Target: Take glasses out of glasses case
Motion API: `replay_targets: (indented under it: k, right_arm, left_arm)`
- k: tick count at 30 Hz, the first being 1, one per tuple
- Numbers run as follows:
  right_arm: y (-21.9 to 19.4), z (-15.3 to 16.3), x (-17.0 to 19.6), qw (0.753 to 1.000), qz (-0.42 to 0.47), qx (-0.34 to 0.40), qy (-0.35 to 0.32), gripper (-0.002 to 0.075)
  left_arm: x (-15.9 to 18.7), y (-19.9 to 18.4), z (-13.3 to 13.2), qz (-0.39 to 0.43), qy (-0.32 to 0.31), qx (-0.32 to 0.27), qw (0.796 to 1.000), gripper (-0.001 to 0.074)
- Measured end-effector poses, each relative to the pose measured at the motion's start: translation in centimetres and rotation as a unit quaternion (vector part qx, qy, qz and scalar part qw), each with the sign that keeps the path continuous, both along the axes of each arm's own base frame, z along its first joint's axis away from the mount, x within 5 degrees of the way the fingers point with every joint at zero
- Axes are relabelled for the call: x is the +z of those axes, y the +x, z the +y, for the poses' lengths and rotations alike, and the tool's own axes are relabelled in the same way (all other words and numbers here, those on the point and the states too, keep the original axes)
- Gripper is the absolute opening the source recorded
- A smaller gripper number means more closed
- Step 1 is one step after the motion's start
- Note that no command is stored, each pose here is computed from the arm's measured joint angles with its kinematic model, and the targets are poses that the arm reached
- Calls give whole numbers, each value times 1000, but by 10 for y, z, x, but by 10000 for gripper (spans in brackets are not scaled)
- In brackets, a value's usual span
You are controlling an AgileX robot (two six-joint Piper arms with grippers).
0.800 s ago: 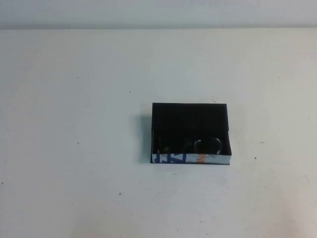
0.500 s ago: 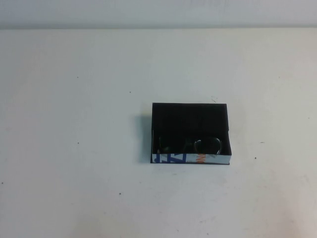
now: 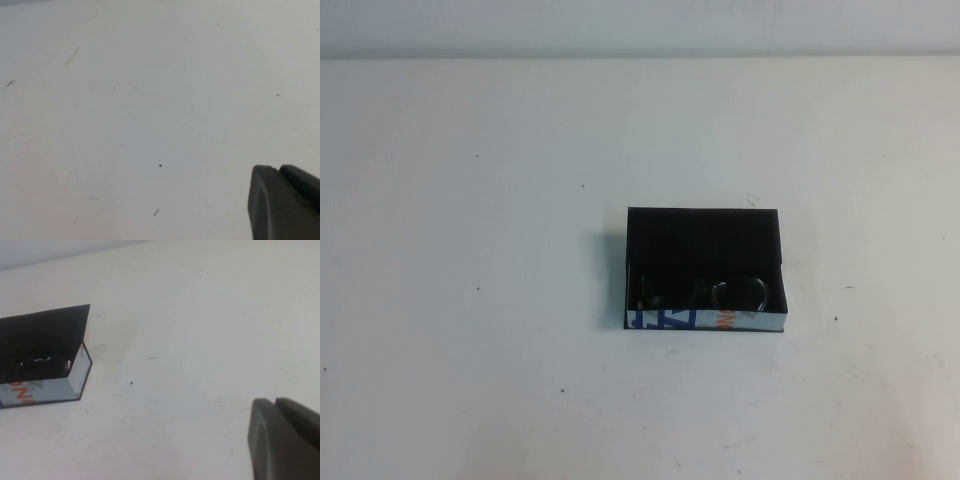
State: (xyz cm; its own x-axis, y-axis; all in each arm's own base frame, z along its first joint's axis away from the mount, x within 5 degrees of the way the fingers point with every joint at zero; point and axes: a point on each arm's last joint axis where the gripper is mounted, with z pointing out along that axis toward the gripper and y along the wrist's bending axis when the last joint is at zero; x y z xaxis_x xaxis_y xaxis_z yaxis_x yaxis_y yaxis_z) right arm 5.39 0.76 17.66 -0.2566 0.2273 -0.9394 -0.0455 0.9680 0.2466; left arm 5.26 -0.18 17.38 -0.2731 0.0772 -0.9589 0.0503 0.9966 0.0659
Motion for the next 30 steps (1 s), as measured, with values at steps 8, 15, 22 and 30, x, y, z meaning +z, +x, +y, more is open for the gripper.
replay_targets:
  k: [8, 15, 22, 30]
  right_arm:
    - [0, 0, 0, 1000, 0, 0, 3, -18]
    - [0, 0, 29, 994, -72, -12, 82, -18]
    - [-15, -1, 141, 985, -163, -6, 60, -18]
    - [49, 8, 162, 994, 37, 55, -82, -18]
  left_arm:
    - [0, 0, 0, 0, 0, 0, 1000, -5]
    - [0, 0, 0, 0, 0, 0, 1000, -5]
    - [0, 0, 0, 0, 0, 0, 1000, -5]
    - [0, 0, 0, 0, 0, 0, 1000, -5]
